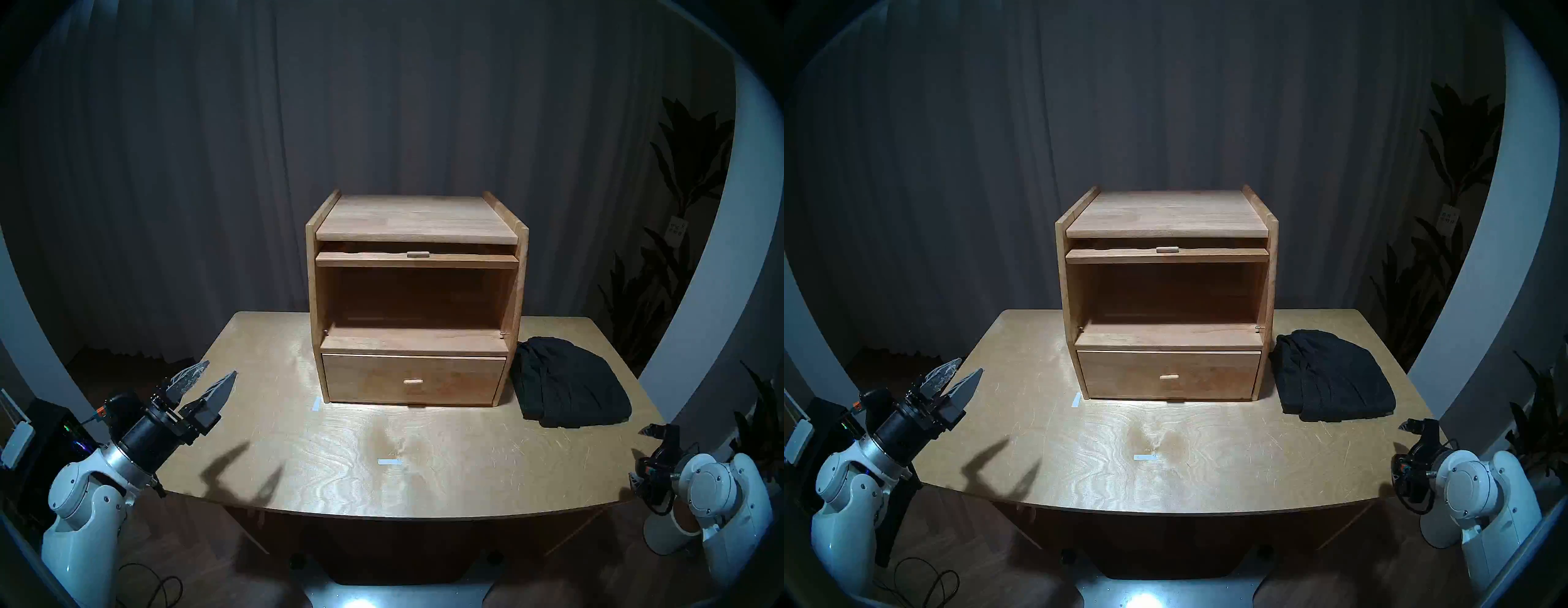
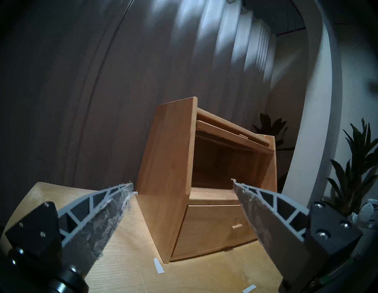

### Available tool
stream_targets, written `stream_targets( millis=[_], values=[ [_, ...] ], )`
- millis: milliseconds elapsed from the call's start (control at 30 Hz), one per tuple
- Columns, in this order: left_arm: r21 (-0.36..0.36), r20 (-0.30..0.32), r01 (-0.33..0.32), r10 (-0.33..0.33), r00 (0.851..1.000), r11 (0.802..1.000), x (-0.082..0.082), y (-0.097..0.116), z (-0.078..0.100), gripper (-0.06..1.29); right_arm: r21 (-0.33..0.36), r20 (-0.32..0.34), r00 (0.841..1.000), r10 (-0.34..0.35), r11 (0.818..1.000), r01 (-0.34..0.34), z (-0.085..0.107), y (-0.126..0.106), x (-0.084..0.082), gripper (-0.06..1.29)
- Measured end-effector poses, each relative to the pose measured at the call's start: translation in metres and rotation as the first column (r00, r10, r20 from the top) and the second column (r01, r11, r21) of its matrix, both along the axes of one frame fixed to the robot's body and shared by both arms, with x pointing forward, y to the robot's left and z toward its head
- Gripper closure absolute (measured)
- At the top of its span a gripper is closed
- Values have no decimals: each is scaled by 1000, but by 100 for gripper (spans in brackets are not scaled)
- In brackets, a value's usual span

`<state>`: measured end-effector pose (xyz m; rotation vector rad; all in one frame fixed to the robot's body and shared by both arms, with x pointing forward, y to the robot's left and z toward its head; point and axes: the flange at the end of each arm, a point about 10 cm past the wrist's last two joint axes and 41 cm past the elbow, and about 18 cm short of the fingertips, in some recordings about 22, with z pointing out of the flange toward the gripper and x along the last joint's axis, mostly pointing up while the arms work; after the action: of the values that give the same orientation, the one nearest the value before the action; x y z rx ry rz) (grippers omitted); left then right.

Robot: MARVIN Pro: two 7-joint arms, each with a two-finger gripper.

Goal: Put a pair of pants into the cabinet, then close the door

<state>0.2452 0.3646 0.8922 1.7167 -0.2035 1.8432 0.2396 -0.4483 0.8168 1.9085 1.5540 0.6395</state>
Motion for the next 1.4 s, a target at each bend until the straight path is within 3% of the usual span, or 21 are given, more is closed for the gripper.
stream_targets(
  millis=[200, 467, 733, 967, 1400],
  values=[
    [-32, -7, 46, -46, 999, 998, -2, 4, 1, -2, -52, -31, 993, 112, 992, -114, 2, 13, 27, 0],
    [-70, -13, 99, -100, 995, 993, -4, 9, 2, -2, -106, -67, 970, 235, 965, -241, 4, 29, 57, 1],
    [-104, -14, 144, -147, 989, 984, -5, 13, 3, -2, -133, -65, 955, 291, 946, -297, 3, 38, 79, 1],
    [-127, -15, 174, -177, 984, 977, -5, 16, 3, -2, -135, -16, 954, 299, 945, -299, -2, 43, 96, 1],
    [-161, -12, 222, -227, 974, 962, -6, 20, 4, -2, -89, 135, 973, 190, 980, -179, -25, 46, 135, 1]
  ],
)
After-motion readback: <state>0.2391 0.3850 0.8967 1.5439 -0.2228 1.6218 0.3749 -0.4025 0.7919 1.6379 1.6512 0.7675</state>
